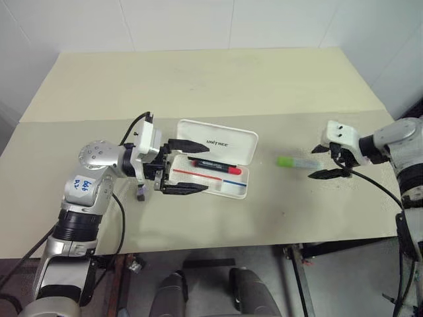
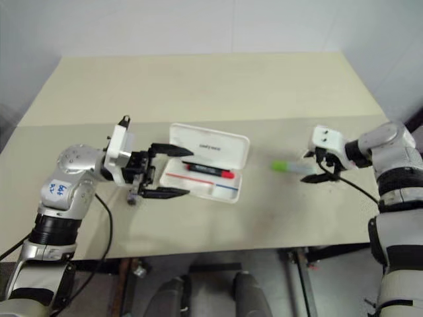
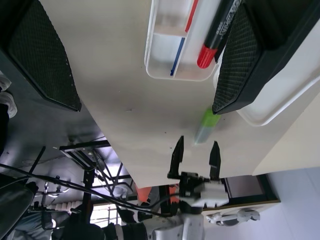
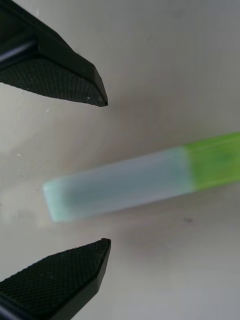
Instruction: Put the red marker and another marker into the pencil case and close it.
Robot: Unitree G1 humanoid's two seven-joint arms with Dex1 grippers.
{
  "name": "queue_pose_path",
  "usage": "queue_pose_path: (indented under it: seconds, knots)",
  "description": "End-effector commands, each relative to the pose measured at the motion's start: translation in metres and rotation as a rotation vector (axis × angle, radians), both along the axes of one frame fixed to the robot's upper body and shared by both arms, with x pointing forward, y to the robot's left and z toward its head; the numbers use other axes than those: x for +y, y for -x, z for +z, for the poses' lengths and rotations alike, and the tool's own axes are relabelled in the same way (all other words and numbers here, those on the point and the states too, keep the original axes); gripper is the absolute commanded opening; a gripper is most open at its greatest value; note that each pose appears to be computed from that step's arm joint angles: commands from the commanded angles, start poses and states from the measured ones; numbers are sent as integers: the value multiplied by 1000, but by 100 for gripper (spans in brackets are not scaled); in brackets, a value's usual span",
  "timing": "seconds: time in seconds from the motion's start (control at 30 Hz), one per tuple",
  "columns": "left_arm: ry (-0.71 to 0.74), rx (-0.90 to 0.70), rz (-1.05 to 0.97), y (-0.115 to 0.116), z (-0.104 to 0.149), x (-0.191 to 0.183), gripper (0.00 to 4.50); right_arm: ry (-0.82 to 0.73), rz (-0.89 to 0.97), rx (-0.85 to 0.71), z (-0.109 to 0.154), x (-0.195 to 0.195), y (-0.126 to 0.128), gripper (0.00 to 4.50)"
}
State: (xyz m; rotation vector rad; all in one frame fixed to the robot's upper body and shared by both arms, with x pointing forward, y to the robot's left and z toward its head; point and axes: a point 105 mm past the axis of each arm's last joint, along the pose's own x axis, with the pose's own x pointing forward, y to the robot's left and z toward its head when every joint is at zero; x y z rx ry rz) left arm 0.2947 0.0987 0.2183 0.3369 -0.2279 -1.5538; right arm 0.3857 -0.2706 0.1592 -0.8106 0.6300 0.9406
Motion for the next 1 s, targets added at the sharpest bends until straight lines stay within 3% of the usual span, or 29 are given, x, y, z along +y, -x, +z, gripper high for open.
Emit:
queue_pose_path:
  seconds: [0.03, 0.13, 0.23, 0.5, 0.77, 1.0]
  knots:
    - [8, -52, -11, 4, 10, -4, 450, 48, -14, -28, 5, -1, -7, 447]
    - [10, -55, 4, 5, 9, -2, 450, 65, -14, -28, 1, 3, -10, 447]
    - [9, -55, 25, 7, 8, 2, 450, 46, -9, -23, 2, 10, -13, 384]
    - [8, -52, 73, 11, 4, 12, 450, 14, 39, -27, 8, 23, -15, 110]
    - [10, -57, 75, 9, 5, 11, 450, -18, 31, -53, 13, 20, -14, 107]
    - [-47, -31, 132, 10, -4, 40, 450, -94, 92, 21, 34, 6, 10, 107]
